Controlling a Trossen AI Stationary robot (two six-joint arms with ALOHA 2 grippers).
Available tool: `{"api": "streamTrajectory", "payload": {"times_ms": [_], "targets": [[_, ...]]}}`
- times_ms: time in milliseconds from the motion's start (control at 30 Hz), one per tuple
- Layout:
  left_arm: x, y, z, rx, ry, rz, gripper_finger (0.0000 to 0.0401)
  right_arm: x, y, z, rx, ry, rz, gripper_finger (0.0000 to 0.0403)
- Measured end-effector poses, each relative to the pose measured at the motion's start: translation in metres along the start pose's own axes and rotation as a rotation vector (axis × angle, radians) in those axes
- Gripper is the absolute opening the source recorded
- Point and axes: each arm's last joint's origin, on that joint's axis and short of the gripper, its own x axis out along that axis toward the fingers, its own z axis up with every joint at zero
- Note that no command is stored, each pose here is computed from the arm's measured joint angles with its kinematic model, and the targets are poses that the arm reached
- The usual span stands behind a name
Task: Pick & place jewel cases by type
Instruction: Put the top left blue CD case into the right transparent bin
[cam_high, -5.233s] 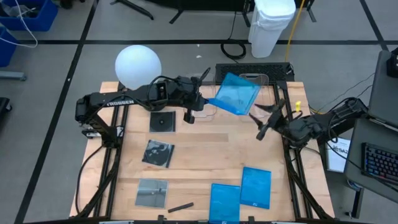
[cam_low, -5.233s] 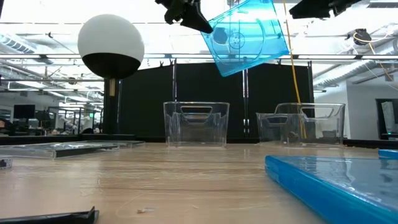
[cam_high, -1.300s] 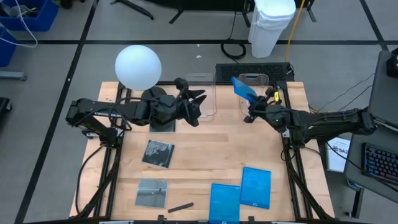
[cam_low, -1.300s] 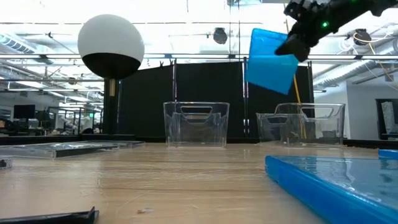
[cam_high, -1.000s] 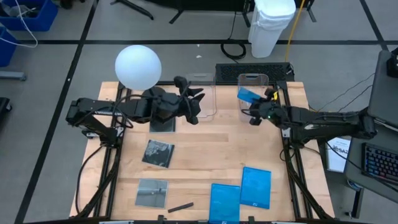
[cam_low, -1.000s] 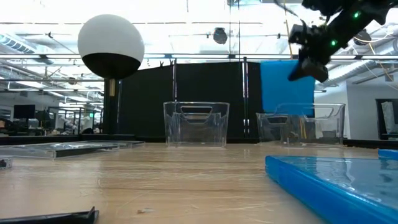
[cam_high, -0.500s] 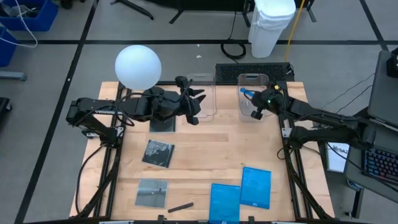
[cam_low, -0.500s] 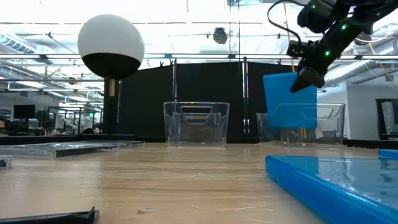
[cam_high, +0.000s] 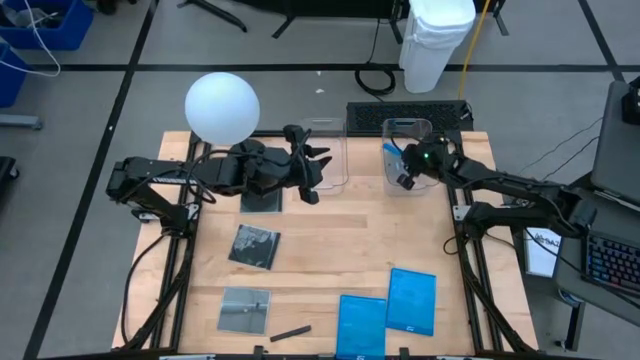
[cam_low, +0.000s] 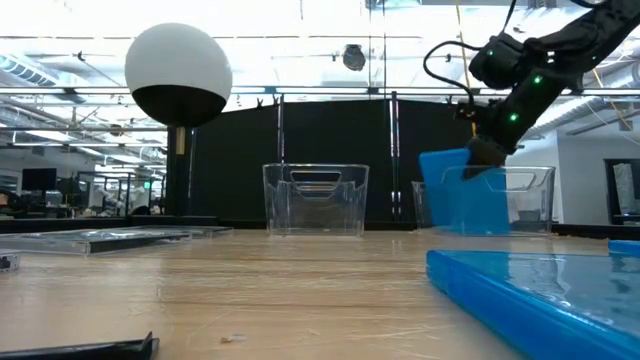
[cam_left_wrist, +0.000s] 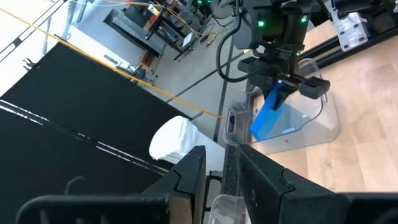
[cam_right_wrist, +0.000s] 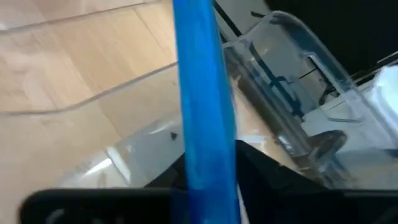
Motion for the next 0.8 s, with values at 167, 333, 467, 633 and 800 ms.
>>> {"api": "streamTrajectory", "payload": {"times_ms": [167, 333, 467, 633, 800], "targets": [[0.000, 0.000, 0.000, 0.003, 0.000, 0.000, 0.0097, -0.003, 0.001, -0.002, 0.071, 0.005, 0.001, 0.0141], [0.000, 0.000, 0.000, 0.002, 0.000, 0.000, 0.0097, -0.012, -0.001, -0.001, 0.094, -0.025, -0.026, 0.0182], [0.000, -0.001, -0.002, 0.013, 0.015, -0.012, 0.0097, -0.022, -0.004, -0.002, 0.171, -0.055, -0.040, 0.0207], [0.000, -0.003, -0.004, 0.009, 0.033, -0.027, 0.0097, -0.033, -0.005, -0.012, 0.272, 0.004, -0.026, 0.0228], [0.000, -0.003, -0.004, 0.001, 0.035, -0.029, 0.0097, -0.041, -0.004, -0.021, 0.347, 0.057, 0.001, 0.0237]]}}
